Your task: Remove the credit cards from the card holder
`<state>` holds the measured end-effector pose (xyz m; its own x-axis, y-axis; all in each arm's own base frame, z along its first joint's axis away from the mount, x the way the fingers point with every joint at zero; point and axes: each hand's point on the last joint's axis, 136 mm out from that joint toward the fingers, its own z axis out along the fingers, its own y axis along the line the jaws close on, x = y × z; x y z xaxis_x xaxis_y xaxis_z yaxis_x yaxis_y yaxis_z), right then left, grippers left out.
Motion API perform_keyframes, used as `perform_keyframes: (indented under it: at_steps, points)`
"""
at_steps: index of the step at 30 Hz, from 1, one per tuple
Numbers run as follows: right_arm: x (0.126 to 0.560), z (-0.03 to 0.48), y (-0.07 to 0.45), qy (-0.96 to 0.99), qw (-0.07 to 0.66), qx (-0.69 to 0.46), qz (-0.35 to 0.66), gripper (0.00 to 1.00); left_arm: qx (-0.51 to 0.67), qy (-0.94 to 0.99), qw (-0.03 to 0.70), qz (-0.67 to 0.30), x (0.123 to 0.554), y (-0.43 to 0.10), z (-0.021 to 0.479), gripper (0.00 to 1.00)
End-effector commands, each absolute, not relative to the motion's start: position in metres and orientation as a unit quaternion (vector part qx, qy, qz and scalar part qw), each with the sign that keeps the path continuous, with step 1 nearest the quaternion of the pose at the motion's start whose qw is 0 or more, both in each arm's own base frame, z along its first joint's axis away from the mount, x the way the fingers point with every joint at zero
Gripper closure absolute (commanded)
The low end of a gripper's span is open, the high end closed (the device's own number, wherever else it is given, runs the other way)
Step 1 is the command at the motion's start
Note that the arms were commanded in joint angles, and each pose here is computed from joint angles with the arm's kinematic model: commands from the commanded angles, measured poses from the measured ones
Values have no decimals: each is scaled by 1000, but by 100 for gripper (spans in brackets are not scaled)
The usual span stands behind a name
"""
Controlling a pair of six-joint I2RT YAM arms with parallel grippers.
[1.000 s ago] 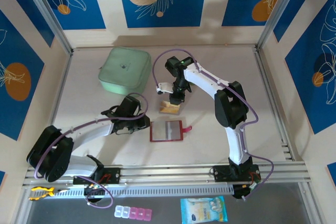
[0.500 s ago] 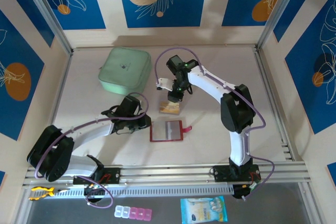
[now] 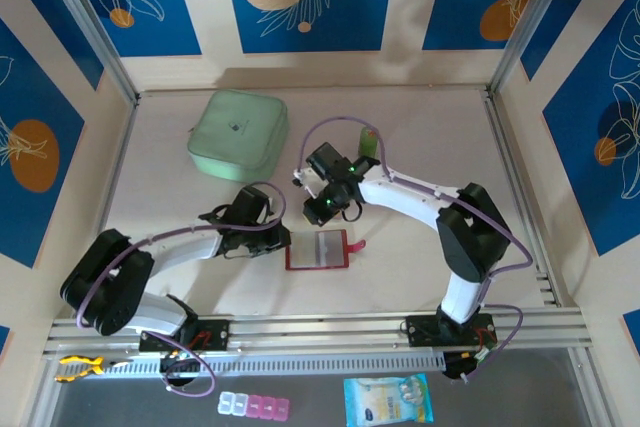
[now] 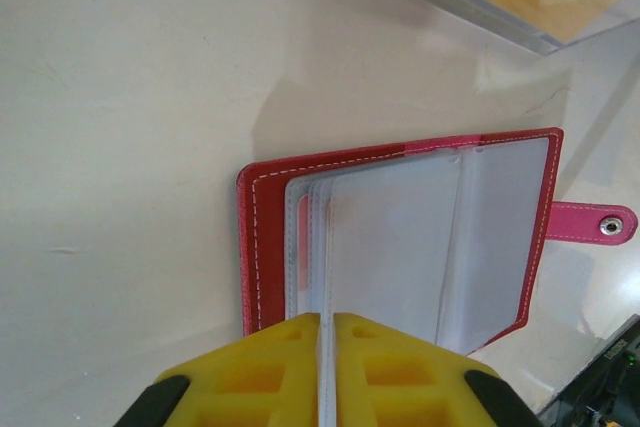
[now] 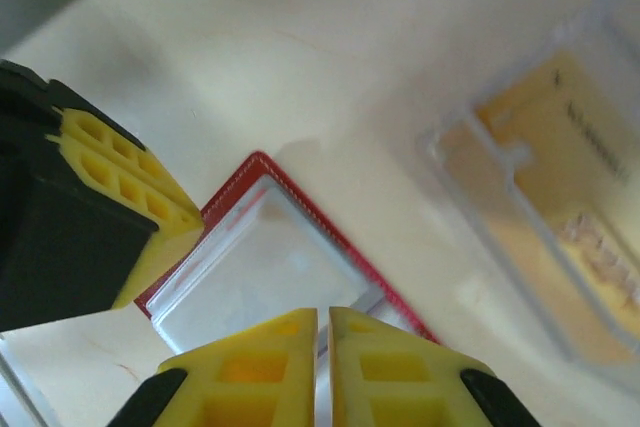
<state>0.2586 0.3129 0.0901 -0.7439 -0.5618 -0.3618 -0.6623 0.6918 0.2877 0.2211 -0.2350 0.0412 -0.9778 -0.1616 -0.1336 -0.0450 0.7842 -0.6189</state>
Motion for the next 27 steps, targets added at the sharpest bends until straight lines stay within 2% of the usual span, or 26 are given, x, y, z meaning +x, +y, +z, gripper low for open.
perform_keyframes:
  at_steps: [1,8,12,14,16,19,22,27]
  points:
    - [260,100,319,941,123,-197,247,89,-55,937,69,-337,213,-239,33,91]
    - [224,75,325,956,15,-77,282,91,-59,939,55,-334,207,-238,25,93]
    - [211,64,330,953,-6,-63,296,88,-64,942,52,-327,202,-234,20,94]
    - [208,58,331,952,-18,-57,300,83,-65,943,48,-323,201,-232,17,94]
    - [206,55,332,951,-23,-55,304,72,-65,944,46,-320,200,-232,16,94]
    - [203,50,331,951,-31,-53,302,68,-68,946,43,-314,199,-230,13,94]
    - [202,45,330,952,-35,-50,299,69,-67,948,40,-310,198,-229,12,95]
    - [200,37,330,952,-45,-45,299,75,-68,948,39,-308,198,-228,11,94]
